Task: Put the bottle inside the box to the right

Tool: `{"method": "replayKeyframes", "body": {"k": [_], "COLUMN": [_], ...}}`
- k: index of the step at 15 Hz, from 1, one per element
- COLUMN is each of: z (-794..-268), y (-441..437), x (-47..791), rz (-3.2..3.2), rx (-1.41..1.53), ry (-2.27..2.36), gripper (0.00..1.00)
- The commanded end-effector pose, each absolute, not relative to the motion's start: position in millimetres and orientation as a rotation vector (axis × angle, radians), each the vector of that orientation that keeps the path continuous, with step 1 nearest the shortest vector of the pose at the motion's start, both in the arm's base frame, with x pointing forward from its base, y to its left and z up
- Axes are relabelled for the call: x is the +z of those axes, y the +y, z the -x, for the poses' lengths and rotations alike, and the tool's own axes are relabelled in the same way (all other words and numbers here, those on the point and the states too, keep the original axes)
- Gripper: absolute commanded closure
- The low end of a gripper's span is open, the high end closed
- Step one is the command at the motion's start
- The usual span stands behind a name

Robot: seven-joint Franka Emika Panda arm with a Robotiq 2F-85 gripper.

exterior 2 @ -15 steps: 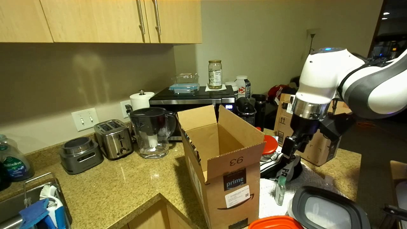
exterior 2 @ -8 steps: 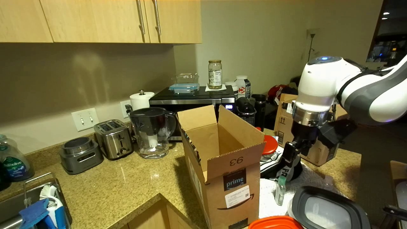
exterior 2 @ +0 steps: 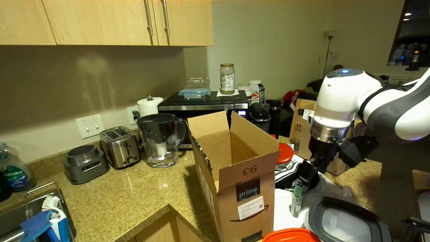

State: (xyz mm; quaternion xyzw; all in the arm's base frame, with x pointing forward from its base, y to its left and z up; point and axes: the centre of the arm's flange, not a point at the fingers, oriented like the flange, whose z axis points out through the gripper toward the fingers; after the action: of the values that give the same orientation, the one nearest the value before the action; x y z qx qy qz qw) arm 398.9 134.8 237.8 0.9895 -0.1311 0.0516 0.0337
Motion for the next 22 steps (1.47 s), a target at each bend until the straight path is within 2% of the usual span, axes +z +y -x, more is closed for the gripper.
{"method": "replayKeyframes", "body": {"k": [1, 14, 22], "z": [-393, -422, -413], "y": [146, 167, 161], "x": [226, 201, 178], "rz": [-3.099, -3.044, -2.975], "rx": [0.24, 0.472, 0.353], "ry": [-0.417, -0.496, -0.611], "gripper": [0.0, 0.0, 0.0]}}
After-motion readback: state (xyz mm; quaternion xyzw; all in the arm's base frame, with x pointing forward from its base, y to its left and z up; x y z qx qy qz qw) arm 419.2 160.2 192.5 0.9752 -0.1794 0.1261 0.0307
